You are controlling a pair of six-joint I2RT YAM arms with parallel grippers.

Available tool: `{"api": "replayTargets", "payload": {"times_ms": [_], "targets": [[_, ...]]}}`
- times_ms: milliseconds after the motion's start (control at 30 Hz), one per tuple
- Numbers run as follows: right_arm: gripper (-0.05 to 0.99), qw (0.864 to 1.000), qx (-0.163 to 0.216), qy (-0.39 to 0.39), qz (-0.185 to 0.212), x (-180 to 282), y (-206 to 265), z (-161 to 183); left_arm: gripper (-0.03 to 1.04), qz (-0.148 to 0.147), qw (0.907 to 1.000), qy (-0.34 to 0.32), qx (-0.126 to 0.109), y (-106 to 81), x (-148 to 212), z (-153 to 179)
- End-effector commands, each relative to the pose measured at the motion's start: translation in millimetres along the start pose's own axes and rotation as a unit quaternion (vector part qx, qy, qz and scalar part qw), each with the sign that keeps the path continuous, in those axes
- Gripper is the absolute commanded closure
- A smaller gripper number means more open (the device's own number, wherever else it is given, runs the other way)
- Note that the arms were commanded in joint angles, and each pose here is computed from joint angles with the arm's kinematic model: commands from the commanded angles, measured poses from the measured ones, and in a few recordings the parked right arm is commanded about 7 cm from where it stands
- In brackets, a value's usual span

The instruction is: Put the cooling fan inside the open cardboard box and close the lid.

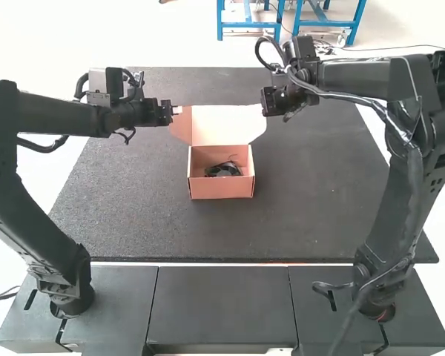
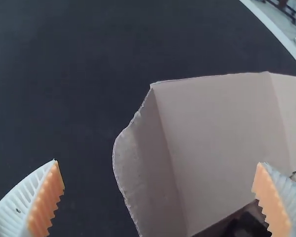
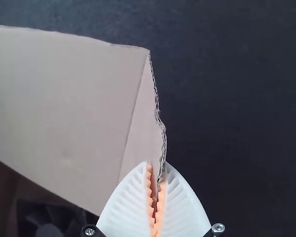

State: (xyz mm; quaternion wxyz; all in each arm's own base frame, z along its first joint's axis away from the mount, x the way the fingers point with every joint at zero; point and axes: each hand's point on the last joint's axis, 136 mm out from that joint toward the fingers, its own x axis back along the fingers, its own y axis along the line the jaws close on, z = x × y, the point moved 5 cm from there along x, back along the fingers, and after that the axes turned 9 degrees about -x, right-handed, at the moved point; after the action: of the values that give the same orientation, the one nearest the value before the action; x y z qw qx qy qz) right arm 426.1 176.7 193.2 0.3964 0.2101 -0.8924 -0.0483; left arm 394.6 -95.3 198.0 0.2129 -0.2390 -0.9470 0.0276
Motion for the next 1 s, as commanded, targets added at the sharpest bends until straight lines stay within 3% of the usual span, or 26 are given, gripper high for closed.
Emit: {"api": "replayTargets", "payload": {"times_ms": [0, 300, 400, 500, 600, 833, 967], "targets": [[0.95, 1.0, 0.008, -0.029, -0.001, 20, -5, -16, 0.15, 0.0, 0.9998, -0.016, -0.012, 1.2, -3, -15], [0.95, 1.0, 0.005, -0.028, -0.006, 21, -8, -15, 0.21, 0.002, 0.9997, 0.005, -0.024, 2.5, -4, -9], [0.95, 1.0, 0.006, -0.027, -0.008, 20, -6, -14, 0.36, 0.006, 0.9996, 0.005, -0.026, 1.4, -4, -9], [0.95, 0.999, 0.006, -0.03, -0.01, 20, -5, -15, 0.36, 0.013, 0.9996, 0.01, -0.025, -1.1, -4, -8], [0.95, 0.999, 0.006, -0.029, -0.01, 20, -4, -15, 0.5, 0.017, 0.9995, 0.012, -0.022, -0.7, -4, -5], [0.95, 1.0, 0.006, -0.027, -0.013, 20, -3, -14, 0.7, 0.031, 0.9992, 0.015, -0.017, -1.6, -10, 1], [0.95, 0.999, 0.006, -0.027, -0.015, 20, -3, -14, 0.7, 0.032, 0.9992, 0.023, -0.011, 0.4, -15, 7]]}}
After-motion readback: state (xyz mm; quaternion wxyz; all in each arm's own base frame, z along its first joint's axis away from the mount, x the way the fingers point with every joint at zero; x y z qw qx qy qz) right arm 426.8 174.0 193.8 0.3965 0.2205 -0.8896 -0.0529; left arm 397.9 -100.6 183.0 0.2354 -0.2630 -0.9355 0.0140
